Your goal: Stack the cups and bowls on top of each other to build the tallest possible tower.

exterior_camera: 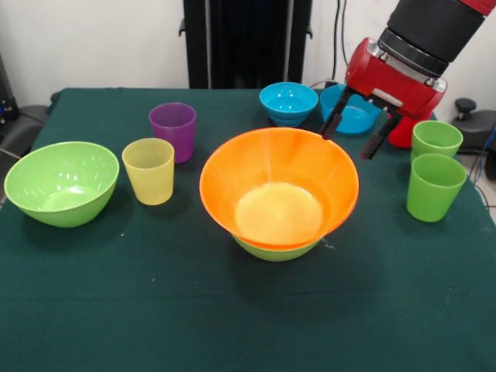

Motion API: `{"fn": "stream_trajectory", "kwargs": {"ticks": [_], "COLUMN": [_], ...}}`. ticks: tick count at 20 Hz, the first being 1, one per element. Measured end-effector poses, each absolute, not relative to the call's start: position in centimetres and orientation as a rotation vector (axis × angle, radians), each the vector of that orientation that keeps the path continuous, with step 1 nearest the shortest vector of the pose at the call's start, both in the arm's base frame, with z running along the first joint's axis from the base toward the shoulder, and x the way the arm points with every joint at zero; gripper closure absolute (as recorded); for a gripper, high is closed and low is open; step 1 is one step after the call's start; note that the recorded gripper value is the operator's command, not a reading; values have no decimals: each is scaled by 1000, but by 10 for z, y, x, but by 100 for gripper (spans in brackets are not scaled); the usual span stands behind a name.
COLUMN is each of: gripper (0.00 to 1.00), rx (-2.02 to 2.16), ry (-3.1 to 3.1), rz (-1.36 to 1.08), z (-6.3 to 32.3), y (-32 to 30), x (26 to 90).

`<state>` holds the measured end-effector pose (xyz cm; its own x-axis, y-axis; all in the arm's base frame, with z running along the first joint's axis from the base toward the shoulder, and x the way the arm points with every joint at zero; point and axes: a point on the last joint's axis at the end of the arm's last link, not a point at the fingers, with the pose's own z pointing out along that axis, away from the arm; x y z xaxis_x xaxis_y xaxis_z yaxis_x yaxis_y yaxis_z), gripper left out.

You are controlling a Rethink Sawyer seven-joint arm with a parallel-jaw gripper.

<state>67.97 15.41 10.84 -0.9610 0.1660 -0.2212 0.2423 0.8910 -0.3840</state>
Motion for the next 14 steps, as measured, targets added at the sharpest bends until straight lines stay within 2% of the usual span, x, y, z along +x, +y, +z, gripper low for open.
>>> {"fn": "stream_trajectory", "kwargs": {"ticks": [14], "gripper": [0], "rx": [322], "ry": [2853], "rz": [-598], "z": [126], "y": [157], "x": [684]}}
